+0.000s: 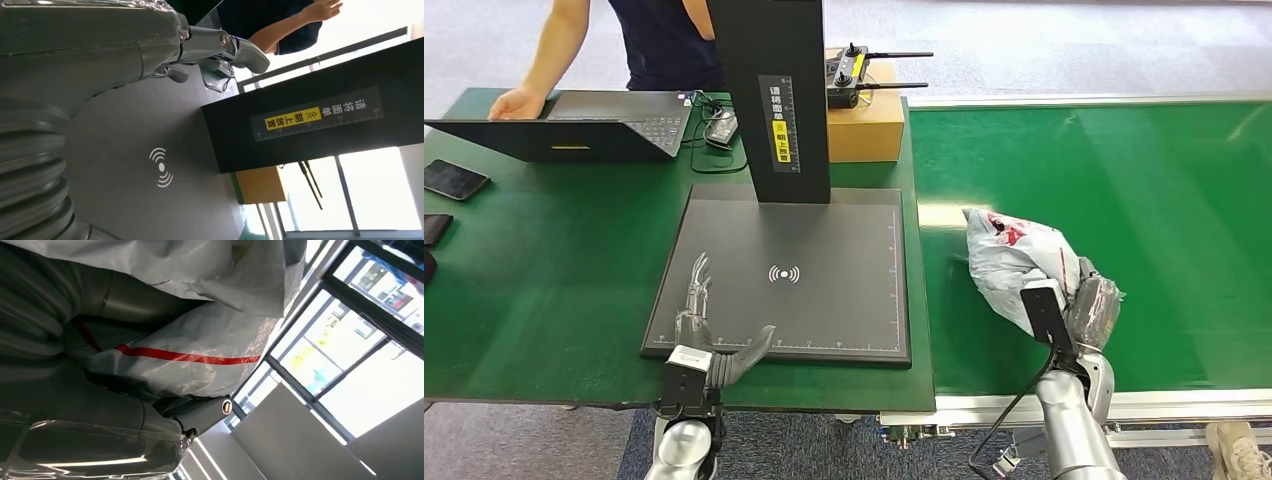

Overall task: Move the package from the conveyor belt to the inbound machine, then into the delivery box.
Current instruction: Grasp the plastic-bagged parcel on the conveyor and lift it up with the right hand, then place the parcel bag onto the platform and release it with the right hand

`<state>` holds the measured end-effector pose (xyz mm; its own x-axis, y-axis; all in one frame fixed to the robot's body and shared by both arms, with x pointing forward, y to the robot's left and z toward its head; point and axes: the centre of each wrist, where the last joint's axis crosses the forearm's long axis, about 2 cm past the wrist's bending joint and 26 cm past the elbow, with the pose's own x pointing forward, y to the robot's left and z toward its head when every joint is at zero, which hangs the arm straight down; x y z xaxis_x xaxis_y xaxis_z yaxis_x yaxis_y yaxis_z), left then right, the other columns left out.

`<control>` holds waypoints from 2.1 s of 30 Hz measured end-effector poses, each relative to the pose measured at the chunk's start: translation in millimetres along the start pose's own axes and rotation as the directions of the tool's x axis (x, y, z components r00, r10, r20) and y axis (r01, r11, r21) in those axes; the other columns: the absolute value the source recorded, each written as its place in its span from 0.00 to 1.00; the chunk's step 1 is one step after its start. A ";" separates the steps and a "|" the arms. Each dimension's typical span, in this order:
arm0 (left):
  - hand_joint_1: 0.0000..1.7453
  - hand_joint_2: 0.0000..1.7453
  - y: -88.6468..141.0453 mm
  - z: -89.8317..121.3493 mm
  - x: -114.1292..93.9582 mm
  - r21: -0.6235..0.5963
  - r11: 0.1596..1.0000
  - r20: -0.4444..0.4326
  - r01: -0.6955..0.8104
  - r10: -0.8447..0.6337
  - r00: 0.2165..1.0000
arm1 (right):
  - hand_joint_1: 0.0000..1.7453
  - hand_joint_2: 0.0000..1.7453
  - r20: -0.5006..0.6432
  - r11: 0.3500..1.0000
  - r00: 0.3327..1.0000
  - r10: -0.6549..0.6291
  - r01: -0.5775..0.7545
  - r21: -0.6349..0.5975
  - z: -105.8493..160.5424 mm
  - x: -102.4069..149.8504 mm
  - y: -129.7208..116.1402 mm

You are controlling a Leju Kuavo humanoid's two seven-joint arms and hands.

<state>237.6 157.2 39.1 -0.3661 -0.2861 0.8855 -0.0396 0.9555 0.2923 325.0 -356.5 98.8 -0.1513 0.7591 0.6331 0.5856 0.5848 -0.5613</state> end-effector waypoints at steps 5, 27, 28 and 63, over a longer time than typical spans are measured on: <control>0.00 1.00 -0.7 0.5 -0.4 -0.006 1.000 -0.003 -0.004 0.004 1.000 | 0.98 1.00 0.105 0.999 0.994 -0.025 0.028 -0.028 -1.3 27.9 1.5; 0.00 1.00 -10.9 -4.3 6.6 0.001 0.998 0.009 -0.057 0.057 0.998 | 0.93 1.00 0.569 0.961 0.785 -0.244 0.115 0.253 -30.8 170.7 51.2; 0.00 1.00 -11.4 -4.7 7.0 0.004 0.998 0.010 -0.058 0.058 0.998 | 0.94 1.00 0.576 0.956 0.776 -0.256 0.115 0.271 -31.3 173.7 55.0; 0.00 1.00 -15.7 -3.6 9.3 0.040 0.998 0.020 -0.051 0.050 0.999 | 0.83 1.00 0.371 0.750 0.840 -0.396 0.063 0.658 0.7 143.8 129.3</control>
<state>238.1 139.3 44.1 -0.3859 -0.2364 0.8918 -0.0581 0.9709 0.2322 378.4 -171.5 116.9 -0.6541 0.5125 0.5563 -0.0941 0.6746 -0.7321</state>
